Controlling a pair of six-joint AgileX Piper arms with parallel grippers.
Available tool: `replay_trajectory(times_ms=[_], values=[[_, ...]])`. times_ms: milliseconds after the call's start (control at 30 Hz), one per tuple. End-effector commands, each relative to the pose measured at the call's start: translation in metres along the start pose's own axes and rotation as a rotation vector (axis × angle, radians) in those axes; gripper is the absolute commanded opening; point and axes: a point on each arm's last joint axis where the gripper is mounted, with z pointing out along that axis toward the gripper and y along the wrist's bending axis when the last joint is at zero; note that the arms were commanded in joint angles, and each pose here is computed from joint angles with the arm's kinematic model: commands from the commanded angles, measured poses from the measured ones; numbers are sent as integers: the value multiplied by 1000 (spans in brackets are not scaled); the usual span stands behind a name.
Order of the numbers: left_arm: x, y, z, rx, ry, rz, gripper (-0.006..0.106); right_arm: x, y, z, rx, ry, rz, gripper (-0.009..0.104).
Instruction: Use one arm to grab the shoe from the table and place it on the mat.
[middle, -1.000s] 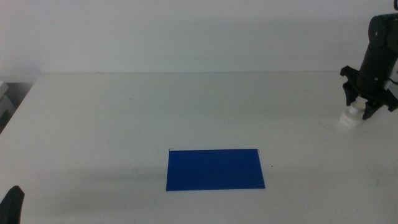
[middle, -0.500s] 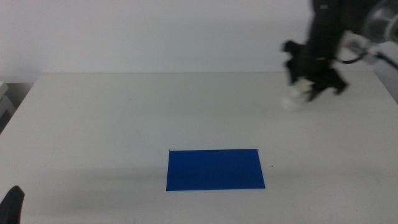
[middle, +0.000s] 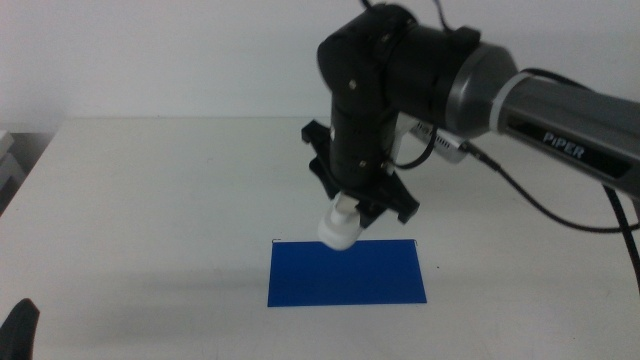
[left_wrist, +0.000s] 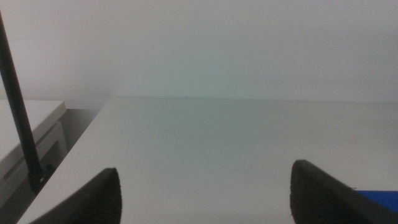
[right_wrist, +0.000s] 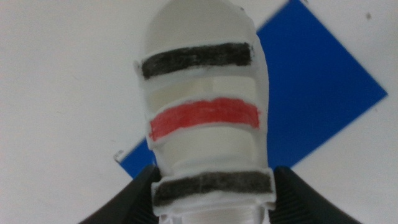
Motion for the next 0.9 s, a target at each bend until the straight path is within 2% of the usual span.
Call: replay_trajectory(times_ms=[0,333,467,633,767,867], values=[[-5,-2,-1,21,-83,-6,92,-3,-8,-31,-7,-30,18,-1],[-5,-2,-1,21,-83,-6,92,0,-17,-11,67,-26,38,-4],[-5,-2,-1,21,-83,-6,92,-2,-17,-11,67,-53,-44,-4],[-5,-2,-1,21,-83,-6,92,-4,-17,-11,78,-58,-400,-4],[-5,-2,-1,21,-83,-6,92,-4,-17,-11,91,-40,-843,-4],[-5,-2,-1,21,-83,-6,92,-6,-17,-11,114,-48,-1249,-4]])
